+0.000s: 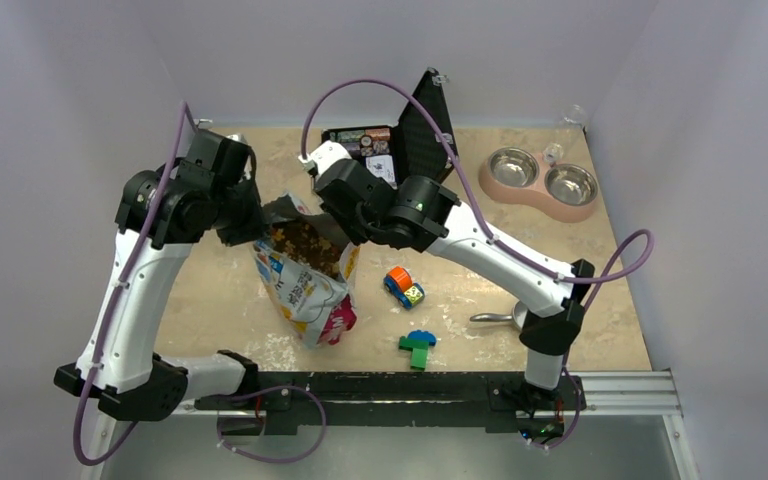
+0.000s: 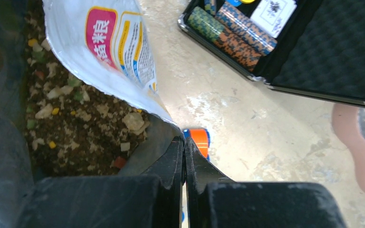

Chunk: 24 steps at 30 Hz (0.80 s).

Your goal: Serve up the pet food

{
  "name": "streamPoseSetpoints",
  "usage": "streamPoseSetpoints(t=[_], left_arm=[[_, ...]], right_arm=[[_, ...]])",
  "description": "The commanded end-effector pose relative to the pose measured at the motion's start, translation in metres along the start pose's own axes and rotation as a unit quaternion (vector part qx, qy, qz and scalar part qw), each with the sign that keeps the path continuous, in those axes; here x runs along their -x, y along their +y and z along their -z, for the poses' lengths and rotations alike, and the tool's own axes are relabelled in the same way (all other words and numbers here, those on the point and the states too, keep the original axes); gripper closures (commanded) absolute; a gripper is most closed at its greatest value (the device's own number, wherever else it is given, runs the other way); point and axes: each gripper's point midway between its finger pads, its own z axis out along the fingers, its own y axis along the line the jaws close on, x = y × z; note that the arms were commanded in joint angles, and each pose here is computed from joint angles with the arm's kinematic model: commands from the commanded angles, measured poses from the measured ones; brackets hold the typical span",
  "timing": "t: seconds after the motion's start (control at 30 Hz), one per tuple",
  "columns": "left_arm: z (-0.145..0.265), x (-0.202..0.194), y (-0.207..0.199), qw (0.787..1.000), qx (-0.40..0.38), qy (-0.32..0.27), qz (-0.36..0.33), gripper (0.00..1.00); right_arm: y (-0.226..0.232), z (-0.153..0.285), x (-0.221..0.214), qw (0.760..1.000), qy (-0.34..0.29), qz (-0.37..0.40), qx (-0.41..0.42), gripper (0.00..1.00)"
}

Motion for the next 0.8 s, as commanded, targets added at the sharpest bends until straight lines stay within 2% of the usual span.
streamPoseSetpoints(t=[0.0,0.17,0.43,0.5,0.67,0.77], left_arm=[[0.039,0.041,-0.003,0.992,-0.038,-0.112,-0.052,1.00],[0.014,0.025,-0.004,0.996,-0.049,-0.062,-0.050,1.00],[-0.017,0.013,-0.023,0.995,-0.095,-0.035,-0.028,1.00],[-0.027,0.004,-0.030,0.994,-0.110,-0.009,-0.011,0.96],[-0.045,-0.020,-0.053,0.983,-0.176,0.040,0.036,0.75],[-0.046,-0.030,-0.054,0.980,-0.190,0.046,0.044,0.73]], right_arm=[[-0.038,0.045,0.034,0.992,-0.078,-0.102,0.007,1.00],[-0.031,0.039,0.017,0.986,-0.052,-0.144,0.067,1.00],[0.013,0.065,0.033,0.967,-0.087,-0.134,0.198,1.00],[0.015,0.068,0.039,0.965,-0.093,-0.135,0.207,1.00],[0.023,0.077,0.050,0.957,-0.100,-0.139,0.234,1.00],[0.023,0.078,0.050,0.957,-0.100,-0.143,0.233,1.00]])
